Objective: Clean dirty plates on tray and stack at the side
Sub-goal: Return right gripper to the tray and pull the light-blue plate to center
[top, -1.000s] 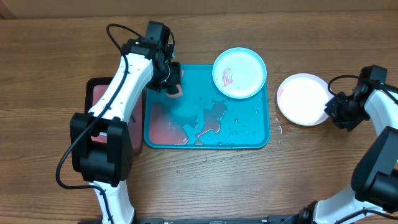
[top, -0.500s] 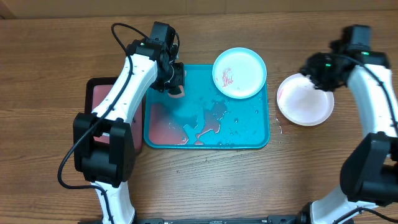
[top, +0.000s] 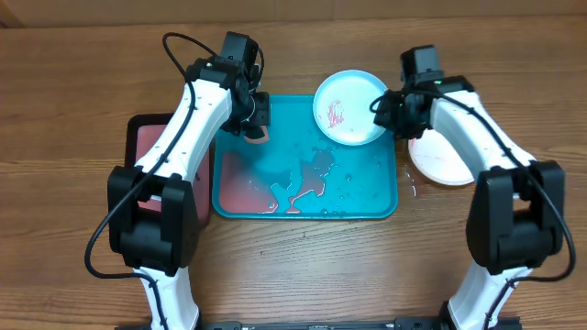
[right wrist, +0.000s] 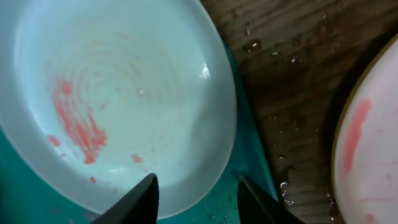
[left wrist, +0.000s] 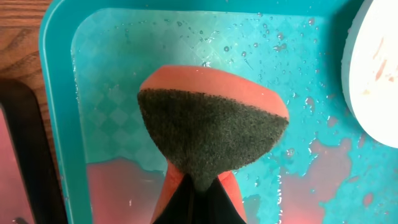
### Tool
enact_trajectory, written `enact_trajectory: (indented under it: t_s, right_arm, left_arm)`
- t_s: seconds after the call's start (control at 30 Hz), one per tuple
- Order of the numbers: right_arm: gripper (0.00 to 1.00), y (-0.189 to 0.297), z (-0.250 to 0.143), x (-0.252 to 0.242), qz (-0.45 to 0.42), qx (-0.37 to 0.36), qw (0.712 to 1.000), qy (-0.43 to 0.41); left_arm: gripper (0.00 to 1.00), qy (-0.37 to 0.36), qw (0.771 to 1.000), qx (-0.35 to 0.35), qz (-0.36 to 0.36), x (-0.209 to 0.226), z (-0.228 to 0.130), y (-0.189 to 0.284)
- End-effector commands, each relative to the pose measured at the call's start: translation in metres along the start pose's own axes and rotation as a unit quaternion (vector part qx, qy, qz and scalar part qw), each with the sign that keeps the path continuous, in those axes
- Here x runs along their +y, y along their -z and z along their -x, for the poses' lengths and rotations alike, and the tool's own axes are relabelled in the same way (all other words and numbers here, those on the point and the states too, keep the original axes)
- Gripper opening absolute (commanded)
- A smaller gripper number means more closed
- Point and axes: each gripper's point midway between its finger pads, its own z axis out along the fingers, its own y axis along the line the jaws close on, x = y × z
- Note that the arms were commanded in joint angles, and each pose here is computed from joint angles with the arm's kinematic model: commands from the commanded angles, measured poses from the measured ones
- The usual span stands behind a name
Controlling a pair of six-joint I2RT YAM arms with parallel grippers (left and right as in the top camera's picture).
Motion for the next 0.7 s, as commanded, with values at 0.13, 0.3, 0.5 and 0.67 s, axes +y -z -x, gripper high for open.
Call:
enact_trajectory:
  t_s: [0.13,0.3,0.5,0.67]
  right_arm:
    - [0.38,-0.025,-0.005,-0.01,-0.032,0.005,0.999,-0.022]
    - [0.32,-0.037,-0.013,-0.006,-0.036,0.015,0.999,-0.011]
    - [0.16,-0.046,-0.027,0.006,-0.037,0.027,0.999,0.008]
    - [0.04,-0.046,-0.046,0.01,-0.047,0.05,0.997,0.022]
  left_arm:
    - [0.04,0.002,1.0,0.004,0.008,0.001,-0.003,-0.003]
    - [0.04,0.002,1.0,0.004,0.008,0.001,-0.003,-0.003]
    - [0.04,0.002,1.0,0.005,0.008,0.001,-0.003,-0.003]
    - [0.04,0.002,1.0,0.005,0.008,0.001,-0.004,-0.003]
